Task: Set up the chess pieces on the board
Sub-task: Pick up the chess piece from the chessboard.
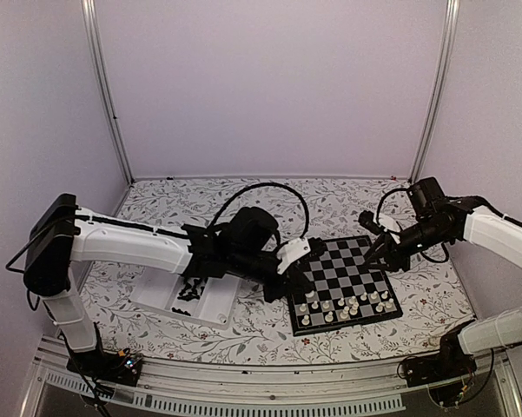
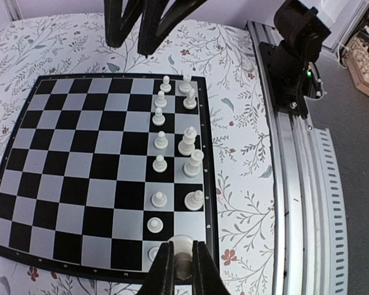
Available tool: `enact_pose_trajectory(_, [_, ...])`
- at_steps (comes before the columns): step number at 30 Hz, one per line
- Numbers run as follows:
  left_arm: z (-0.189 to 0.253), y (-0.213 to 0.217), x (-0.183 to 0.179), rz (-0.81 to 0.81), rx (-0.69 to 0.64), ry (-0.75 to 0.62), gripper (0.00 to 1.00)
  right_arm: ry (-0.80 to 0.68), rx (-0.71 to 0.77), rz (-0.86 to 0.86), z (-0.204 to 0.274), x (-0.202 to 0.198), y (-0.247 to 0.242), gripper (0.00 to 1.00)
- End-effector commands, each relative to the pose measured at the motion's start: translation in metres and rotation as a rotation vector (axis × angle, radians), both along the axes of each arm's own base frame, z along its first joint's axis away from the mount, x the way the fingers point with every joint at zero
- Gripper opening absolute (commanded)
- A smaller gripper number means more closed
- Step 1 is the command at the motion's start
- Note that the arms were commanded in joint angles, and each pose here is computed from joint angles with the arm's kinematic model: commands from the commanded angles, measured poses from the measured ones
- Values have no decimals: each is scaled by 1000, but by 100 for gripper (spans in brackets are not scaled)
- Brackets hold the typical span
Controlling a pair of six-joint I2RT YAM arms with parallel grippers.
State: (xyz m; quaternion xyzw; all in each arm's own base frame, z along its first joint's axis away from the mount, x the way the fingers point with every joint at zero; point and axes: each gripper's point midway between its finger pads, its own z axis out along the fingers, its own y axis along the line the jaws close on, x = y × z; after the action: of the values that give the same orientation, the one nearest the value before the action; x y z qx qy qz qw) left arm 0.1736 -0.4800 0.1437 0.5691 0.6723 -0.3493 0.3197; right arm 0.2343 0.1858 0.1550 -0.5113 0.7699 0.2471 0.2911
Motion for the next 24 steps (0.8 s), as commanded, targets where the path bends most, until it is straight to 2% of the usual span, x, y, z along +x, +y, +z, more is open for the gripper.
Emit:
enact_pose_trajectory(1, [1, 11, -6, 16, 6, 5, 1, 14, -71, 78, -12, -11, 7, 31])
enact_pose_trajectory(13, [-16, 59, 0, 157, 79, 5, 2, -4, -198, 295, -42, -52, 49, 32])
enact_pose_trajectory(18, [-13, 81, 11, 236, 54, 33, 2, -5, -292, 377, -64, -66, 62, 32])
enact_pose_trajectory(24, [-3, 95, 20, 275, 11, 30, 2, 1, -338, 416, -77, -71, 73, 35])
